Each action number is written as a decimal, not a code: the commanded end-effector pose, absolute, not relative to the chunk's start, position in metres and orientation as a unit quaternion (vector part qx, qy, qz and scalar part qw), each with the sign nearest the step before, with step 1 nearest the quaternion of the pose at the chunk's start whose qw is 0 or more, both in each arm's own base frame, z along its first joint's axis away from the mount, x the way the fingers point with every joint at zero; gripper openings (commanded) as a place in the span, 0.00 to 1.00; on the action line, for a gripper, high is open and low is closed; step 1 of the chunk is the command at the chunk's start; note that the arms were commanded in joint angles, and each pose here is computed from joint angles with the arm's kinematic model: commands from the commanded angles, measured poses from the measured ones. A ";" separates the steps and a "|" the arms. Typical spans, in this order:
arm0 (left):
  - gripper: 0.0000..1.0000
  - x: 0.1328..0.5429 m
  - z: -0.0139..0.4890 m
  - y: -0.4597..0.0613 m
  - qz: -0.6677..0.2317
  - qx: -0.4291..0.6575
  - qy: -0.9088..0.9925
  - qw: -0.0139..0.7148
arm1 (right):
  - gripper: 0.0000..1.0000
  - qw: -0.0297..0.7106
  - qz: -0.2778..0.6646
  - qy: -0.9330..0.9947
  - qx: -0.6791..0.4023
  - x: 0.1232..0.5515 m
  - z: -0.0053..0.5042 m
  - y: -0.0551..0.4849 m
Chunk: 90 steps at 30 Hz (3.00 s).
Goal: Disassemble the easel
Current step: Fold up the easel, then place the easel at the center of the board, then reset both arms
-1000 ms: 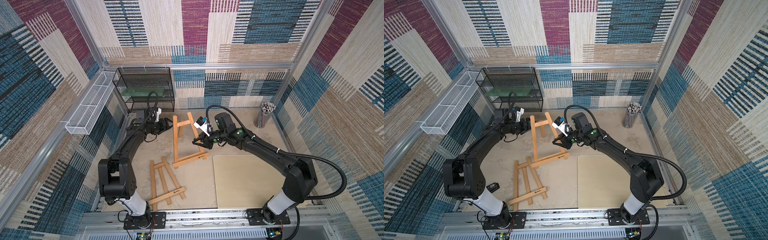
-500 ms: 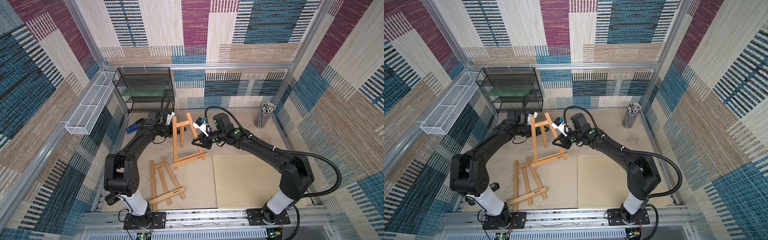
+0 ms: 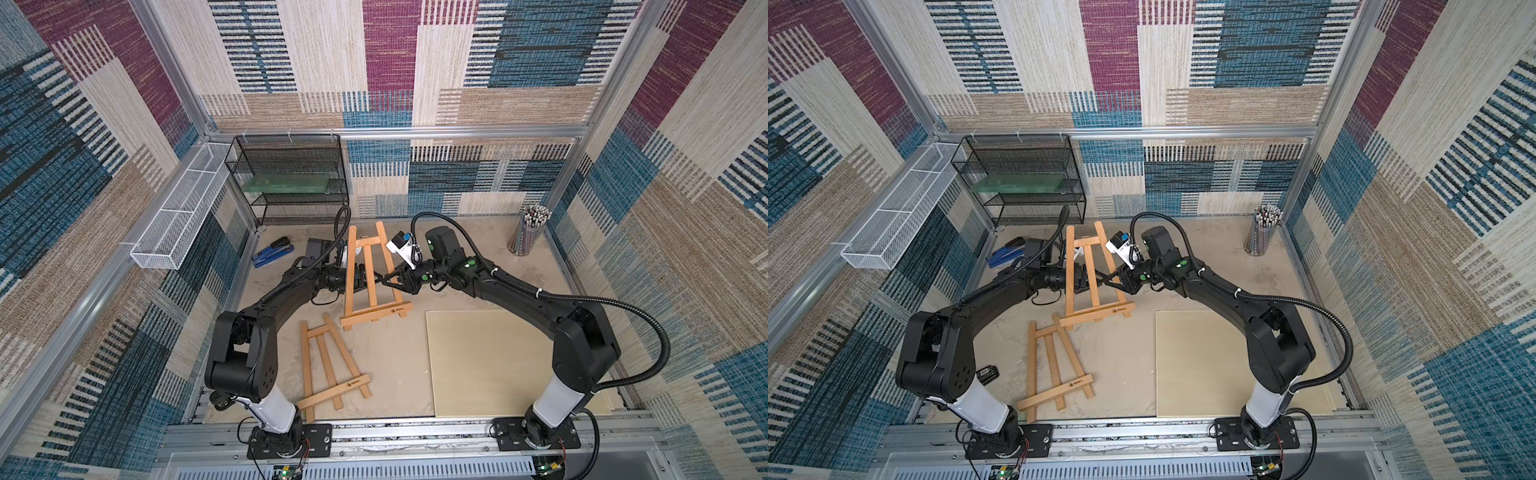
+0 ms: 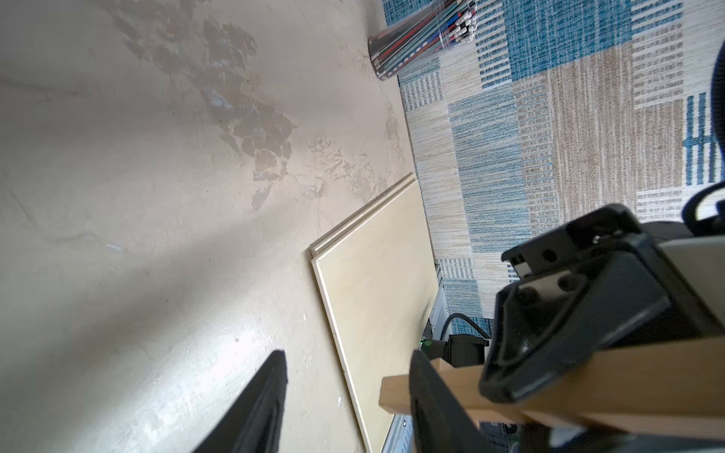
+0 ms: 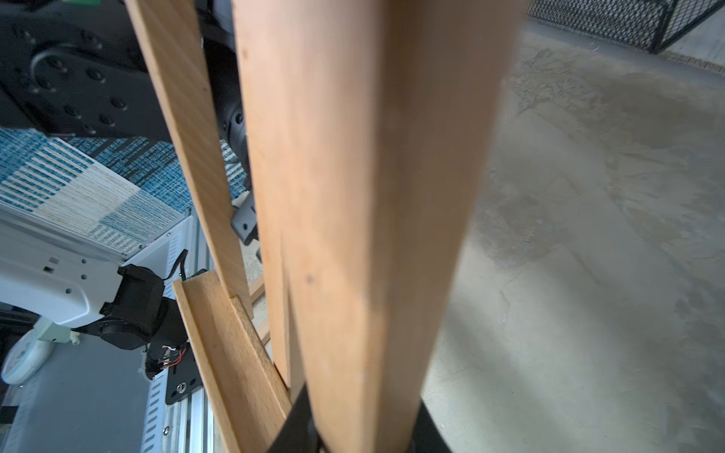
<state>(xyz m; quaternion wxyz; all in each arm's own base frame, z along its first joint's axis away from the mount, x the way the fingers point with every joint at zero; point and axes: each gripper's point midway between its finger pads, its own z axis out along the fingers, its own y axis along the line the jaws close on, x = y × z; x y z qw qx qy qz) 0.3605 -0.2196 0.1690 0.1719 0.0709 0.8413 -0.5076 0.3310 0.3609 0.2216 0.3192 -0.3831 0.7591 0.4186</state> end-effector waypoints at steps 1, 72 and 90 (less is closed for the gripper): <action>0.52 0.351 0.173 -0.224 -0.528 0.075 0.829 0.168 | 0.00 0.348 0.424 0.754 -0.361 0.345 0.228 0.361; 0.75 0.354 0.186 -0.091 -0.176 -0.032 0.935 0.307 | 0.65 0.112 0.284 0.928 -0.212 0.380 0.027 0.314; 0.85 0.364 0.194 -0.041 -0.124 -0.048 0.913 0.386 | 0.95 0.340 0.244 0.888 -0.191 0.424 0.168 0.230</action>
